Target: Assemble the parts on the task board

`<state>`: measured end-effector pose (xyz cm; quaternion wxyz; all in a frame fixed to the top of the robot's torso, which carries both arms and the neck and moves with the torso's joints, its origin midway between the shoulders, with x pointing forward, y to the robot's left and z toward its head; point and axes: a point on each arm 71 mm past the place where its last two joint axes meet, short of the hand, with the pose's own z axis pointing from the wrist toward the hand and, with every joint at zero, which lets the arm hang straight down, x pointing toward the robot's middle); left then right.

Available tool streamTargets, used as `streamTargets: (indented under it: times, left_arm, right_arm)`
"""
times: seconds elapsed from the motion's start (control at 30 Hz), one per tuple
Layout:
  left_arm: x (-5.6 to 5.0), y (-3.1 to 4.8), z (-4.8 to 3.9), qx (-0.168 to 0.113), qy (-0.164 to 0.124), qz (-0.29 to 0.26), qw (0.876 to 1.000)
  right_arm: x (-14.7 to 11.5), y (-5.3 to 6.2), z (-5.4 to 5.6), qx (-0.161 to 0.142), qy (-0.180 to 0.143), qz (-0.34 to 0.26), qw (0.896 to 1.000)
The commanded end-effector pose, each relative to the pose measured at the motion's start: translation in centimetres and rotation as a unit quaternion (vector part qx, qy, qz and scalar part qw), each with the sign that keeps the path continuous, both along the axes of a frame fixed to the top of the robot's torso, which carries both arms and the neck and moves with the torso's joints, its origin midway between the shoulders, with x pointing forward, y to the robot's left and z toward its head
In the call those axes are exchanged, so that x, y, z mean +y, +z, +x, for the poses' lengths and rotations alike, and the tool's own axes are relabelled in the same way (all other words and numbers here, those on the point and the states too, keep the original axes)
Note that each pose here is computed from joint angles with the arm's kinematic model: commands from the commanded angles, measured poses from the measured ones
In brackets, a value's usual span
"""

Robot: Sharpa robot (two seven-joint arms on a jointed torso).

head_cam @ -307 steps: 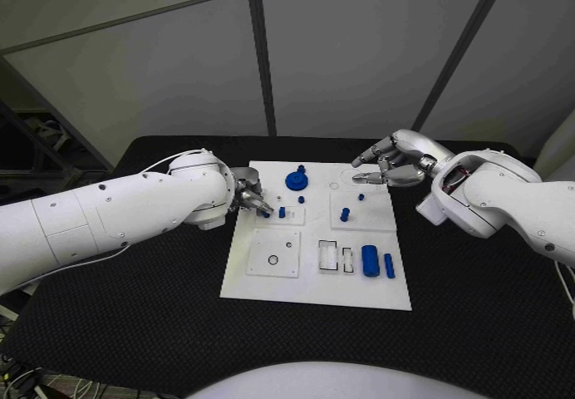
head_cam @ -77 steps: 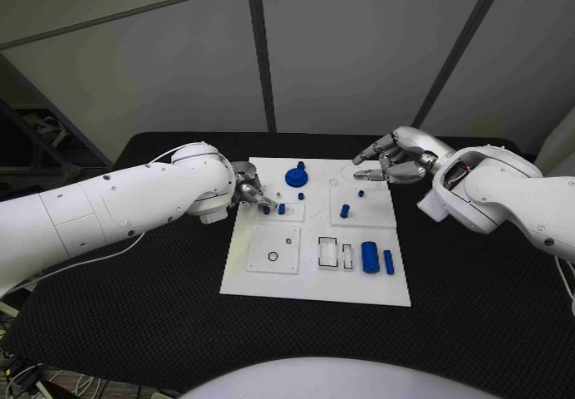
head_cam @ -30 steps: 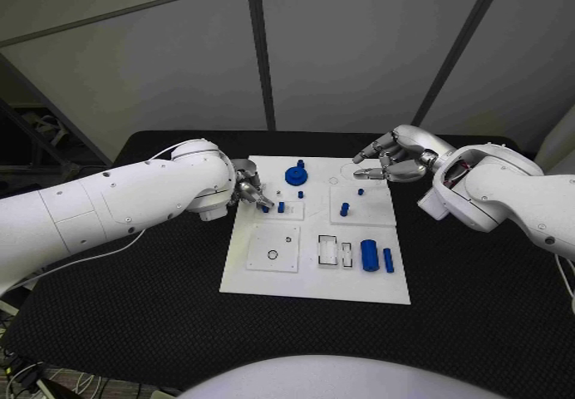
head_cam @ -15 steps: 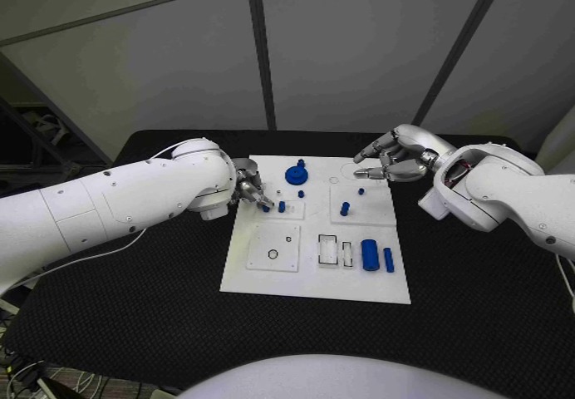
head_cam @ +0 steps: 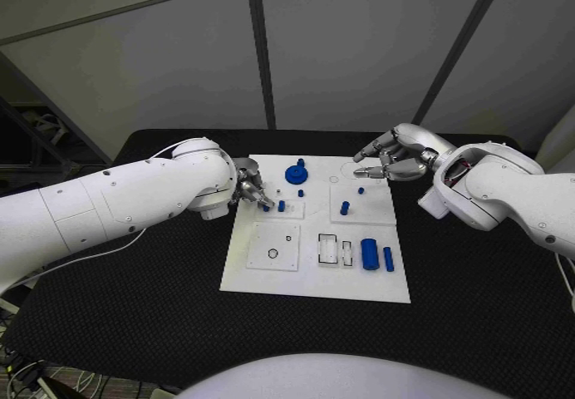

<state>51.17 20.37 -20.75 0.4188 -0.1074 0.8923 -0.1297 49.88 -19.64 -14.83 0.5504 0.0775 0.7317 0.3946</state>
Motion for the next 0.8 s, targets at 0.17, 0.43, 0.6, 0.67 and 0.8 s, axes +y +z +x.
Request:
streamTargets:
  times: [0.17, 0.43, 0.6, 0.67, 0.8]
  left_arm:
    - [0.0, 0.05, -0.02, -0.006, 0.0, -0.006, 1.0]
    - [0.19, 0.22, 0.08, -0.019, 0.007, -0.015, 1.0]
    - [0.32, 0.39, 0.11, -0.026, 0.01, -0.02, 0.999]
    - [0.36, 0.49, 0.12, -0.029, 0.01, -0.023, 0.999]
    - [0.41, 0.74, 0.15, -0.034, 0.012, -0.027, 0.999]
  right_arm:
    - [0.11, 0.16, -0.04, -0.003, 0.004, 0.001, 1.0]
    - [0.12, 0.17, -0.03, -0.003, 0.004, 0.002, 1.0]
    - [0.13, 0.17, -0.01, -0.004, 0.004, 0.002, 1.0]
    - [0.13, 0.16, 0.0, -0.004, 0.004, 0.002, 1.0]
    - [0.14, 0.16, 0.02, -0.004, 0.004, 0.002, 1.0]
